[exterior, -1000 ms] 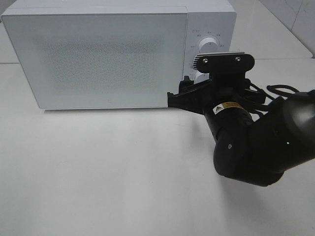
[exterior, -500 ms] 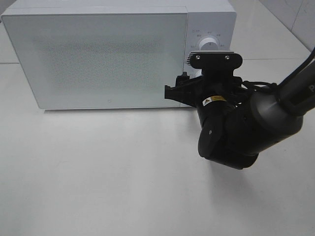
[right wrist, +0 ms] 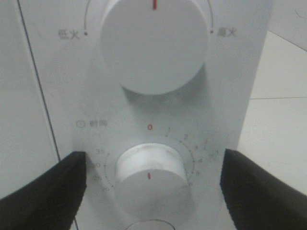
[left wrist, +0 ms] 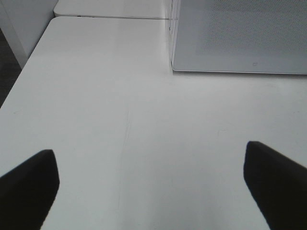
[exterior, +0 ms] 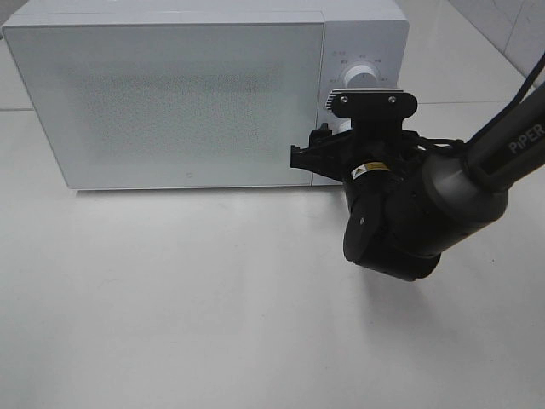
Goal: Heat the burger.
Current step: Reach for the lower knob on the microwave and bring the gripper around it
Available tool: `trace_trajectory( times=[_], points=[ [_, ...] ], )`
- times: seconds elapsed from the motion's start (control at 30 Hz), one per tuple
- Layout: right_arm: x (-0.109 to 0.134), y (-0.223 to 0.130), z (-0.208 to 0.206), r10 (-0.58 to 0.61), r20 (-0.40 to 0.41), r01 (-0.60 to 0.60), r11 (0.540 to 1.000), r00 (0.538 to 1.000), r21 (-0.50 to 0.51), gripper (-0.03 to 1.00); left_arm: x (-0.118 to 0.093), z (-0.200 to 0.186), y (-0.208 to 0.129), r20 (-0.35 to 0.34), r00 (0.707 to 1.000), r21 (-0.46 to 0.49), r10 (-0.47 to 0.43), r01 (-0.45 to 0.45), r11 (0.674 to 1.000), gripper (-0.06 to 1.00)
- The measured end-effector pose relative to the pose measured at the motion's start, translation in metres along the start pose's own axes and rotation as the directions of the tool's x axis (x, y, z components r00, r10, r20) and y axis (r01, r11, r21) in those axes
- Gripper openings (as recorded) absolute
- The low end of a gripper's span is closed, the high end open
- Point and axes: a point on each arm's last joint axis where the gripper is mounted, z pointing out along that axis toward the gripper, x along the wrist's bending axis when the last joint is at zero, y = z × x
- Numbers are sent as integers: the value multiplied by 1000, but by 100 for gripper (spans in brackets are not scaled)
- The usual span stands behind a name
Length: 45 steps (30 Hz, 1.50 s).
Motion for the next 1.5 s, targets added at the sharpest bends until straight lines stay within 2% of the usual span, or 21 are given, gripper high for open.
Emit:
trace_trajectory(
  times=[0.23, 0.33, 0.37, 0.43, 0.47, 0.57, 0.97, 1.17, 1.23, 1.3, 1.33, 1.4, 1.43, 1.5],
  points=[
    [2, 1, 0, 3, -25, -4, 1000, 1000, -9, 74, 0, 0, 0, 1, 1000, 0, 0, 0, 1000, 97],
    [3, 1, 0, 0, -33, -1, 1000, 999, -12, 68, 0, 0, 0, 1, 1000, 0, 0, 0, 1000, 97],
    [3, 1, 0, 1, -35, -2, 1000, 999, -12, 61, 0, 0, 0, 1, 1000, 0, 0, 0, 1000, 97],
    [3, 1, 0, 4, -35, -5, 1000, 999, -12, 57, 0, 0, 0, 1, 1000, 0, 0, 0, 1000, 97],
    [2, 1, 0, 18, -24, -18, 1000, 1000, -13, 50, 0, 0, 0, 1, 1000, 0, 0, 0, 1000, 97],
    [1, 1, 0, 40, -14, -40, 999, 999, -12, 44, 0, 0, 0, 1, 1000, 0, 0, 0, 1000, 97],
    [1, 1, 0, 91, -13, -91, 996, 996, -12, 44, 0, 0, 0, 1, 1000, 0, 0, 0, 1000, 97],
    [0, 1, 0, 191, -12, -191, 982, 982, -11, 44, 0, 0, 0, 1, 1000, 0, 0, 0, 1000, 97],
    [0, 1, 0, 277, -12, -277, 961, 961, -11, 44, 0, 0, 0, 1, 1000, 0, 0, 0, 1000, 97],
    [0, 1, 0, 305, -11, -305, 952, 952, -11, 44, 0, 0, 0, 1, 1000, 0, 0, 0, 1000, 97],
    [0, 1, 0, 371, -10, -371, 929, 929, -10, 44, 0, 0, 0, 1, 1000, 0, 0, 0, 1000, 97],
    [0, 1, 0, 399, -10, -399, 917, 917, -10, 44, 0, 0, 0, 1, 1000, 0, 0, 0, 1000, 97],
    [0, 1, 0, 464, -8, -464, 886, 886, -9, 44, 0, 0, 0, 1, 1000, 0, 0, 0, 1000, 97],
    [0, 1, 0, 486, -7, -486, 874, 874, -7, 44, 0, 0, 0, 1, 1000, 0, 0, 0, 1000, 97]
  ],
)
